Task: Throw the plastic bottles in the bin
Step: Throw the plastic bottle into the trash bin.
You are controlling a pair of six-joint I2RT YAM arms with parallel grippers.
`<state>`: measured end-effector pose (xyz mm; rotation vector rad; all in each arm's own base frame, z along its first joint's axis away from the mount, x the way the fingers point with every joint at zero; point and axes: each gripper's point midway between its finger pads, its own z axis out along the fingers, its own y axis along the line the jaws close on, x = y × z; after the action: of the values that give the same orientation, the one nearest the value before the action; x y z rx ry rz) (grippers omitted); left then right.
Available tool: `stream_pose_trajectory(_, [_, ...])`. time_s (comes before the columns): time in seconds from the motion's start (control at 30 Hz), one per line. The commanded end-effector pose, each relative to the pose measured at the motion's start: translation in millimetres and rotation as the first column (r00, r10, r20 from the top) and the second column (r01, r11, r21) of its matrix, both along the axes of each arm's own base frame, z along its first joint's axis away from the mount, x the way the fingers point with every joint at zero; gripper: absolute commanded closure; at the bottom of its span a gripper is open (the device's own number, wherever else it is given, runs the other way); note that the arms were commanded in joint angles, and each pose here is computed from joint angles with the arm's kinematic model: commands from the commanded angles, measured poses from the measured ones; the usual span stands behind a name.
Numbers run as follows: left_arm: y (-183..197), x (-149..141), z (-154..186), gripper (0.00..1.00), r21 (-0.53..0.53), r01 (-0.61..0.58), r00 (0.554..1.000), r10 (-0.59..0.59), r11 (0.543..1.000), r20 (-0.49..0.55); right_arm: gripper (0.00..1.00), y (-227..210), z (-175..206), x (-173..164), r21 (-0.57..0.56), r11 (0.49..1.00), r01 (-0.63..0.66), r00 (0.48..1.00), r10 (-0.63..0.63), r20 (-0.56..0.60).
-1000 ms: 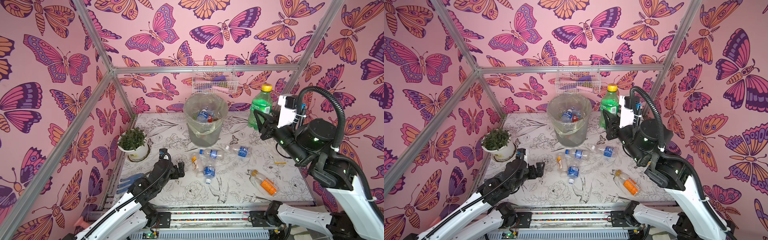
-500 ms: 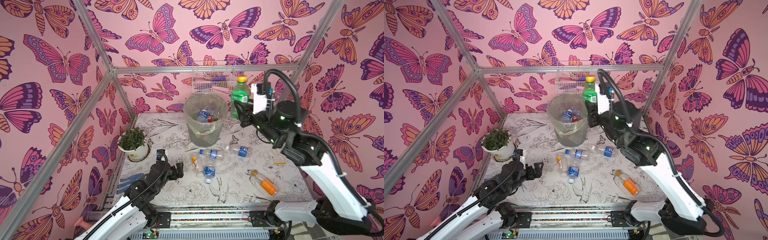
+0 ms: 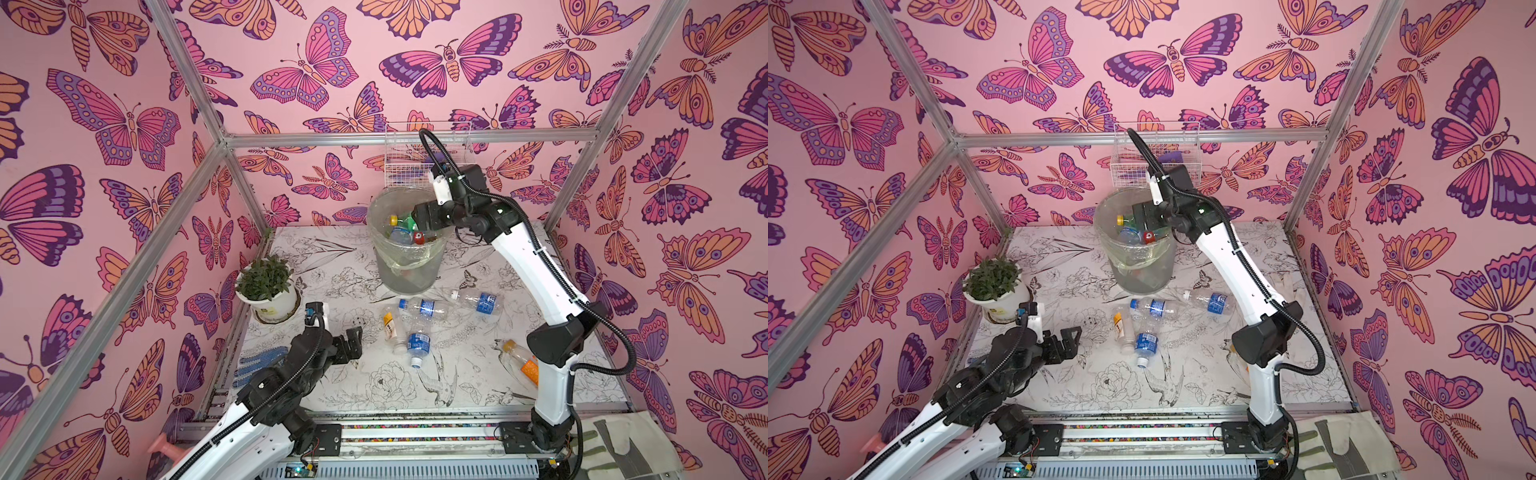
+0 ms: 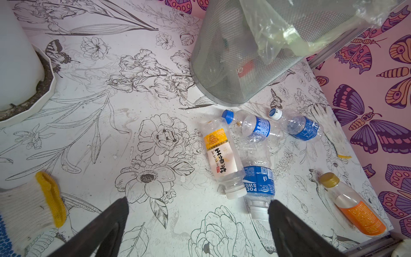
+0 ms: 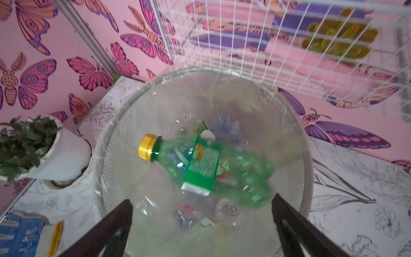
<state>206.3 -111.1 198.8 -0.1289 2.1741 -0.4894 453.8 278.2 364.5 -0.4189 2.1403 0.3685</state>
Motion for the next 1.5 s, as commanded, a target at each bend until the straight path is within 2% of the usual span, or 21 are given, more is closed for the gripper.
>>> stream_pose_trajectory(0.0, [4.3,-2.8,1.6,0.00,0.005,-0.014,1.000,0.014,1.000,-0.009,0.01,-14.6,60.5,-34.3,0.082,0.996,-0.025,0.994,0.017,0.104])
stream_pose_trajectory(0.27, [0.9,1.3,-0.8,0.00,0.026,-0.012,1.000,0.012,1.000,-0.027,0.01,-33.5,78.0,-58.2,0.105,0.994,-0.014,0.988,-0.003,0.156])
stream_pose_trajectory(0.53, [-4.5,5.5,-6.1,0.00,0.039,-0.003,0.999,0.005,0.999,-0.045,0.01,-46.1,70.1,-69.8,0.101,0.995,0.011,0.988,-0.026,0.155])
stream_pose_trajectory(0.57, [-6.0,6.0,-6.4,0.00,0.035,0.001,0.999,0.001,0.999,-0.047,0.01,-52.3,79.4,-78.2,0.112,0.994,0.013,0.984,-0.033,0.175])
stream_pose_trajectory(1.47, [-45.4,23.5,-29.7,0.00,-0.002,0.080,0.989,-0.080,0.997,-0.128,0.01,-102.7,28.8,-123.3,0.113,0.984,0.139,0.982,-0.151,0.110])
